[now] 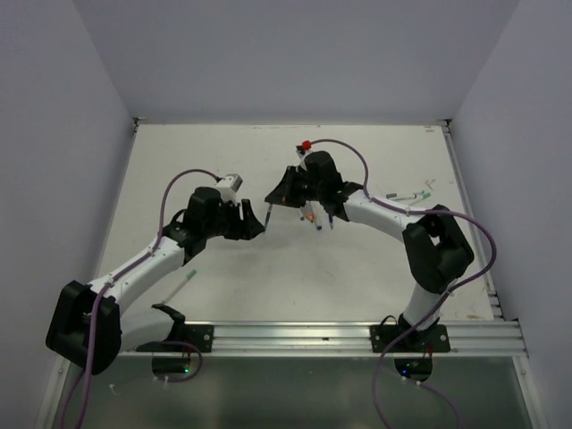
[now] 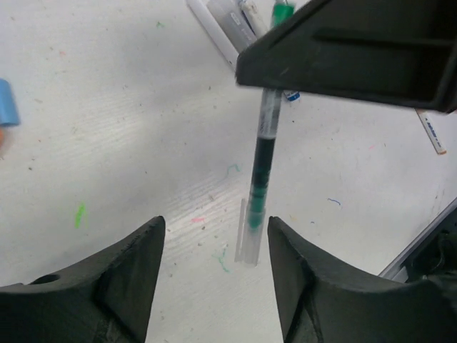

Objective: Open the pen caps

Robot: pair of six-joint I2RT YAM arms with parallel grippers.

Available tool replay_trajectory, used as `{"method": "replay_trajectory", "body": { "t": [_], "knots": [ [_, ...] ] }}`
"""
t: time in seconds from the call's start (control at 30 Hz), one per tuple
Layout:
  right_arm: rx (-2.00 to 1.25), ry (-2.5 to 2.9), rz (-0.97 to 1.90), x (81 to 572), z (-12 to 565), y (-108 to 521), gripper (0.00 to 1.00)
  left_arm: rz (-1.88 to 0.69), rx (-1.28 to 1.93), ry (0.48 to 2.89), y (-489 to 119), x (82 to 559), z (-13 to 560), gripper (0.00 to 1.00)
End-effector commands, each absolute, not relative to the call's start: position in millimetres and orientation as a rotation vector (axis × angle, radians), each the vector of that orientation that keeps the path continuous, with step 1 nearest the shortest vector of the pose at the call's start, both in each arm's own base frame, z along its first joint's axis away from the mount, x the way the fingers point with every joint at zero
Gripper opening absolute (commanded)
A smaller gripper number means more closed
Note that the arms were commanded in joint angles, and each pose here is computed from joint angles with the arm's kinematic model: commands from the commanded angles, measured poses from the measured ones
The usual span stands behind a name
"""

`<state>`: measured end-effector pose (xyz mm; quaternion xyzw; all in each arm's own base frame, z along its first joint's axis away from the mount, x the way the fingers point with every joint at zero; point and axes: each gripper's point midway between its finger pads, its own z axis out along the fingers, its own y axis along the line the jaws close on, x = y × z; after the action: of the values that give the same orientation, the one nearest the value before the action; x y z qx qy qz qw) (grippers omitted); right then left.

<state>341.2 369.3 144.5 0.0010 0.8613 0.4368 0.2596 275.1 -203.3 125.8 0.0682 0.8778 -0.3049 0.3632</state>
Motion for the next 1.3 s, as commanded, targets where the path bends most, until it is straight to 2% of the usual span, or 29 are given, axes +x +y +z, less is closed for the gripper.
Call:
{"method": "replay_trajectory", "body": {
  "t": [0.0,0.2,0.37,0.63,0.87,1.17,1.27],
  "knots": [
    [-0.027,2.223,1.219,345,187,363,0.0,-0.865,0.188,2.226,-214,269,127,0.6],
    [-0.013,2.21,1.237,345,192,358,0.0,-0.982,0.246,2.18,-235,263,137,0.53],
    [-0.011,2.198,1.254,343,195,356,0.0,-0.996,0.255,2.176,-240,264,138,0.51],
    [0.017,2.183,1.272,348,198,351,0.0,-1.0,0.263,2.199,-246,262,132,0.4],
    [0.019,2.176,1.292,349,200,351,0.0,-1.006,0.272,2.206,-252,263,131,0.35],
    [0.022,2.194,1.305,350,193,352,0.0,-1.003,0.28,2.201,-256,266,134,0.17],
    [0.018,2.198,1.314,349,191,353,0.0,-1.001,0.281,2.199,-256,267,135,0.16]
  ]
}}
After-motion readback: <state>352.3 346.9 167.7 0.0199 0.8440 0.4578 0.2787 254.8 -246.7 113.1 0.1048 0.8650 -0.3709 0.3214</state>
